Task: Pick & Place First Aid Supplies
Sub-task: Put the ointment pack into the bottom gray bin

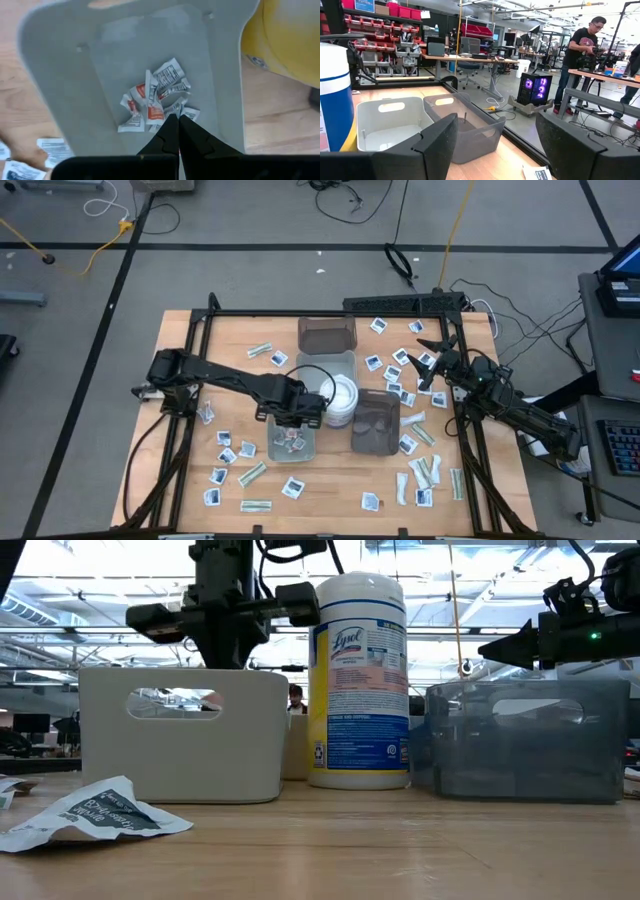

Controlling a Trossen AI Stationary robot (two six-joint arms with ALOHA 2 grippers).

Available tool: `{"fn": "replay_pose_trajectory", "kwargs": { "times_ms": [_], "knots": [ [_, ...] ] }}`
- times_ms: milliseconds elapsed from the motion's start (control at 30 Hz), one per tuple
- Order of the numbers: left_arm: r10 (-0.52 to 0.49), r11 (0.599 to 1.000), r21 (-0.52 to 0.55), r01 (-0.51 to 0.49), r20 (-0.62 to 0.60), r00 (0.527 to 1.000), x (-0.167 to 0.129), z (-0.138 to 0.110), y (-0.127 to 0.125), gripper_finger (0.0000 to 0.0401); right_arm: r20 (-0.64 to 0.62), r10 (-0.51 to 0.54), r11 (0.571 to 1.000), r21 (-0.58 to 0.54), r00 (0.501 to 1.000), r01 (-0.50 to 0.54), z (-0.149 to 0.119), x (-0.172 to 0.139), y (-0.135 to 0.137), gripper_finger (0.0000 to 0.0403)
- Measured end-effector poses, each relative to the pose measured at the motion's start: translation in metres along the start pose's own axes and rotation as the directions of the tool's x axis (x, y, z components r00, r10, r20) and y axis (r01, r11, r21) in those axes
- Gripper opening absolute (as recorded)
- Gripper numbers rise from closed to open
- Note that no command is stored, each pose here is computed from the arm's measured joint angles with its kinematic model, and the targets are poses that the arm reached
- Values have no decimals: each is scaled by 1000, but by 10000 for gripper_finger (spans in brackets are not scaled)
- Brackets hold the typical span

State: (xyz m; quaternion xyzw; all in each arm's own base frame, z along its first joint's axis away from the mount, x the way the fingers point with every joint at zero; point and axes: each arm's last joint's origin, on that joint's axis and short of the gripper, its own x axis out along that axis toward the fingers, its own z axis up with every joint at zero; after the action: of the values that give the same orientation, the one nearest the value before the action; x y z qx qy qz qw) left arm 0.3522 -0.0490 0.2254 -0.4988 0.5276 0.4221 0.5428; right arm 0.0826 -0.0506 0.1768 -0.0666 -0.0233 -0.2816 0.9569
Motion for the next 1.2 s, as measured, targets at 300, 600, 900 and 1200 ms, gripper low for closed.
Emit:
{"fn": "replay_pose_trajectory", "kwargs": {
  "times_ms": [300,600,900,1200],
  "knots": [
    [32,999,-32,-32,4,999,1,-3,4,21,0,0,1000,0,1000,0,0,0,0,263],
    [100,993,-64,-100,4,995,1,-3,10,108,0,0,1000,0,1000,0,0,0,0,263],
    [98,994,-40,-98,4,995,-1,-3,11,195,0,0,1000,0,1000,0,0,0,0,263],
    [49,998,-29,-48,46,998,-32,2,26,207,1,0,1000,0,1000,0,0,0,0,263]
  ]
}}
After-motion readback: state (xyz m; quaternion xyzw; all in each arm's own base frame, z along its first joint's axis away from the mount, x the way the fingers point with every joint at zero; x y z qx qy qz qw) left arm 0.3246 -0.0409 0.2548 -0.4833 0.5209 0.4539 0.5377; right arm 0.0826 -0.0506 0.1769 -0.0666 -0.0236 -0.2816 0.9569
